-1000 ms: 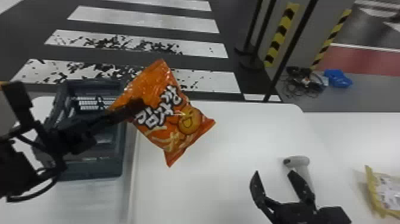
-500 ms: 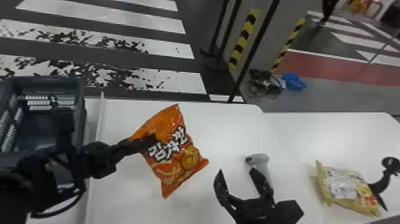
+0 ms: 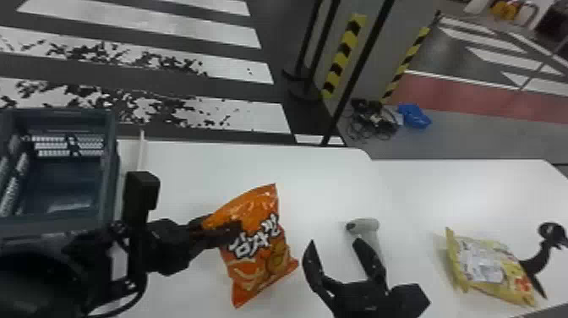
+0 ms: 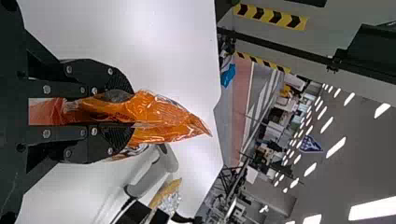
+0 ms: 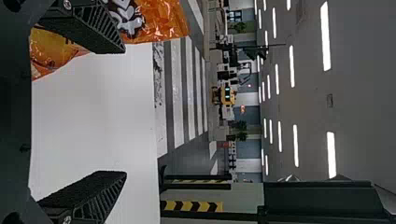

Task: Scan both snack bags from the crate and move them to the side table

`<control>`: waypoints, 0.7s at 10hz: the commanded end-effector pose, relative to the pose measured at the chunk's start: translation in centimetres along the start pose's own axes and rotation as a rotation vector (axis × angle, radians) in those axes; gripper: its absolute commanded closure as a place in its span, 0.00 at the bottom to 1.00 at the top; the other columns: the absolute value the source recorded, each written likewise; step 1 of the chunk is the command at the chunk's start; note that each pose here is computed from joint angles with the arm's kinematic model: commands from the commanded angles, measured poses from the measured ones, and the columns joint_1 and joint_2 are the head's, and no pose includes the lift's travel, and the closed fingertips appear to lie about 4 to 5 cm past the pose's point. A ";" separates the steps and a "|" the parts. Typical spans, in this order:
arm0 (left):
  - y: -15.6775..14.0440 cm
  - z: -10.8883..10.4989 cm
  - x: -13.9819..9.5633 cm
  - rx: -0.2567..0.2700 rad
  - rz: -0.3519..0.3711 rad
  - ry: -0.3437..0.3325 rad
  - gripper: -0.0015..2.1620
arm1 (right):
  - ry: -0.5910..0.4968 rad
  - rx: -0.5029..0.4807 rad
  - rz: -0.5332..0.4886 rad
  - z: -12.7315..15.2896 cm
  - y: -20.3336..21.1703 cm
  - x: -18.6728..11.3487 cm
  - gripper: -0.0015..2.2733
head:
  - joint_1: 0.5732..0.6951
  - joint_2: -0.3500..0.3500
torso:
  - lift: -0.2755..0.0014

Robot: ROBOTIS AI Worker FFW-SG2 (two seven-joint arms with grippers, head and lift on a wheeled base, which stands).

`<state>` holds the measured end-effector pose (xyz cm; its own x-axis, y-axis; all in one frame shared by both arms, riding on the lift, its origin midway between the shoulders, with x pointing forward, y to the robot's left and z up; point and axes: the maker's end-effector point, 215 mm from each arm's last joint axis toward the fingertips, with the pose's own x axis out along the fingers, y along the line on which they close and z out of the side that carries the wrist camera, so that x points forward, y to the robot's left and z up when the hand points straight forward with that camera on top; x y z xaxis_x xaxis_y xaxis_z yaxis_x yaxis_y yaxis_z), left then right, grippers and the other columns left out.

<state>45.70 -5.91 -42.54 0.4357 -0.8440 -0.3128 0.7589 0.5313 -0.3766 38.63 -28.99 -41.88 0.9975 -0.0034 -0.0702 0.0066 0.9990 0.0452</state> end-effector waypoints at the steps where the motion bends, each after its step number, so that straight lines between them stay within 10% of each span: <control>1: 1.4 0.6 -0.7 0.011 0.036 -0.007 0.00 | -0.003 0.001 -0.002 0.1 -0.1 0.0 0.03 | 1.00 0.00 | 0.64; 7: 3.2 5.6 -1.6 0.168 0.088 -0.066 0.00 | 0.000 0.002 0.000 -0.1 0.0 -0.2 0.03 | 1.00 0.00 | 0.64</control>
<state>50.18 -3.15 -38.75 0.5289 -0.7993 -0.2852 0.7808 0.5900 -0.2055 38.43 -28.98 -41.94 0.9975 -0.0040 -0.0706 0.0074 0.9988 0.0481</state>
